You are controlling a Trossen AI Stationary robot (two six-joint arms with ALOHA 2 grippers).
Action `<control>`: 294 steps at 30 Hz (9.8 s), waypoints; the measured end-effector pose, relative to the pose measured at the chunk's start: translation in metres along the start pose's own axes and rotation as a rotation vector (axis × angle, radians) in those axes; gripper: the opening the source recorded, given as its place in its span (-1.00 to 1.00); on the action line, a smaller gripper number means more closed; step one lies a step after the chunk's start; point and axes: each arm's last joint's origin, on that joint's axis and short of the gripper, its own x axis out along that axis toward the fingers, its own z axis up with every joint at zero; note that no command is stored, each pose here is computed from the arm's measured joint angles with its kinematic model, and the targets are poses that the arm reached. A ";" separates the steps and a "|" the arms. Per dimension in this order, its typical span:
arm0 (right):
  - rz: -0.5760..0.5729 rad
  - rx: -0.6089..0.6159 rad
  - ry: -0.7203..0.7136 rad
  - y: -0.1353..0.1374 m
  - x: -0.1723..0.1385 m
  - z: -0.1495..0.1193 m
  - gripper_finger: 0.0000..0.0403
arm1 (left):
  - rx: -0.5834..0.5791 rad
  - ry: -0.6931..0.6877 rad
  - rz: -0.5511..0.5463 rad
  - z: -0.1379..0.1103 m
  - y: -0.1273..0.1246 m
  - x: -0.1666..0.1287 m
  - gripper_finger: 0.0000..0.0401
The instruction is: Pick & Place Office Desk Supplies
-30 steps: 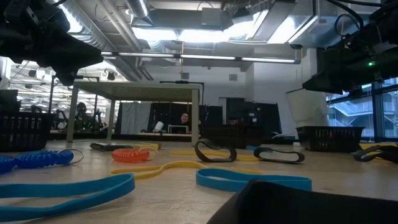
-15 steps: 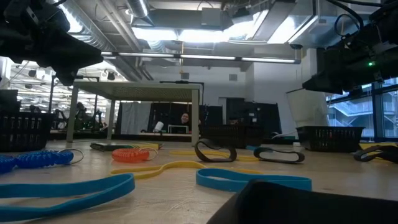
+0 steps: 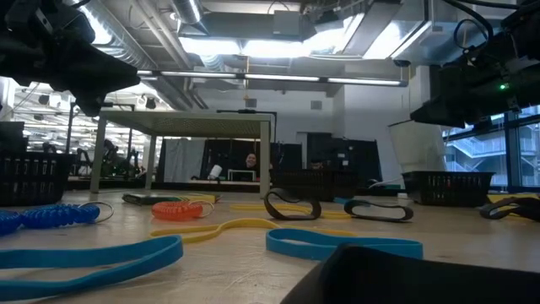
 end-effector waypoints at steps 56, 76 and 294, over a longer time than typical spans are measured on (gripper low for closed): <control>0.451 0.081 0.117 0.013 -0.003 -0.001 -0.59 | 0.019 -0.011 0.007 0.001 0.000 0.000 -0.64; 0.448 0.224 0.103 0.014 -0.003 0.003 -0.59 | 0.270 -0.230 0.035 0.025 -0.003 -0.001 -0.64; 0.408 0.196 0.147 0.012 -0.003 -0.003 -0.59 | 0.371 1.215 -0.018 -0.039 -0.113 0.132 -0.14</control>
